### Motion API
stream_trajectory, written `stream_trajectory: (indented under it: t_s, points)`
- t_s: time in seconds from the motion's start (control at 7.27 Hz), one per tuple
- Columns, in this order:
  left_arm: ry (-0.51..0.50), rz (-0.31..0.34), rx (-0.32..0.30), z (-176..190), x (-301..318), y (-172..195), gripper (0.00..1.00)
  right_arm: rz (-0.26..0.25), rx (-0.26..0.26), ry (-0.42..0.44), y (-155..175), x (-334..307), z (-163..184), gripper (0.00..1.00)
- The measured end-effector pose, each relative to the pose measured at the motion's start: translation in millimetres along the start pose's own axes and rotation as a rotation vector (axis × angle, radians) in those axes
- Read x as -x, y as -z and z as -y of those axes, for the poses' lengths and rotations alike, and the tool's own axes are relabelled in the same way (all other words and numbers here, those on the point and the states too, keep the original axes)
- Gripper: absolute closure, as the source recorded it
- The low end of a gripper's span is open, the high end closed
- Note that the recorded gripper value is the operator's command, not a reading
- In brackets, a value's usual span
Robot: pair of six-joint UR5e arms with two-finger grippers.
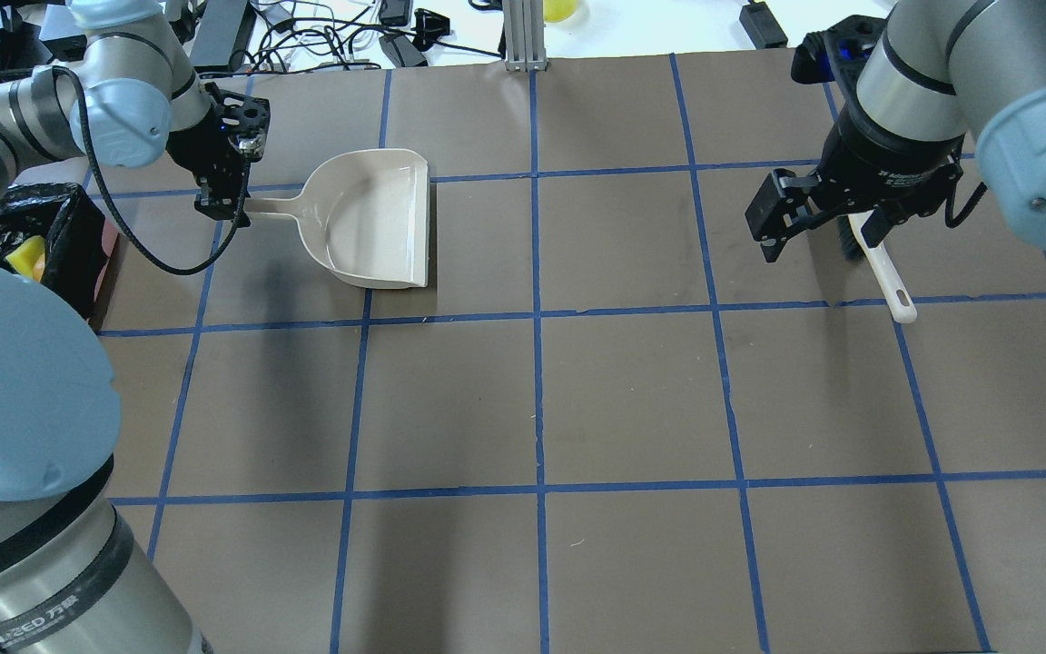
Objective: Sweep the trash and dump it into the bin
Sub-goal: 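Lower the empty dustpan back onto the table with the left gripper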
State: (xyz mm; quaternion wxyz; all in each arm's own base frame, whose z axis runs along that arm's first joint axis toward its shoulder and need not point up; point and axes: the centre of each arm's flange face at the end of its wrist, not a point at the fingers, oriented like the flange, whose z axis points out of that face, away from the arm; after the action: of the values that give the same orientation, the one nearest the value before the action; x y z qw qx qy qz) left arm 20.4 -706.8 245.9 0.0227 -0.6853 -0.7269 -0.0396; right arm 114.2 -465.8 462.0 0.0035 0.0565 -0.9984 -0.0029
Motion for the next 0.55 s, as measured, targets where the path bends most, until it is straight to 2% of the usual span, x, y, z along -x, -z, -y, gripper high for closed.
stream_trajectory:
  t_s: [0.14, 0.28, 0.55]
  points:
    - [0.006, 0.000, -0.002, 0.5, 0.1, -0.5, 0.18, -0.001, 0.000, 0.000, 0.3, 0.0, -0.3, 0.00]
    - [0.013, 0.001, -0.004, 0.9, 0.1, -0.1, 0.11, -0.001, -0.001, 0.000, 0.6, -0.1, -0.4, 0.00]
    - [0.017, 0.010, -0.005, 1.0, 0.7, 4.2, 0.09, -0.002, -0.002, 0.000, 1.1, -0.1, -0.5, 0.00]
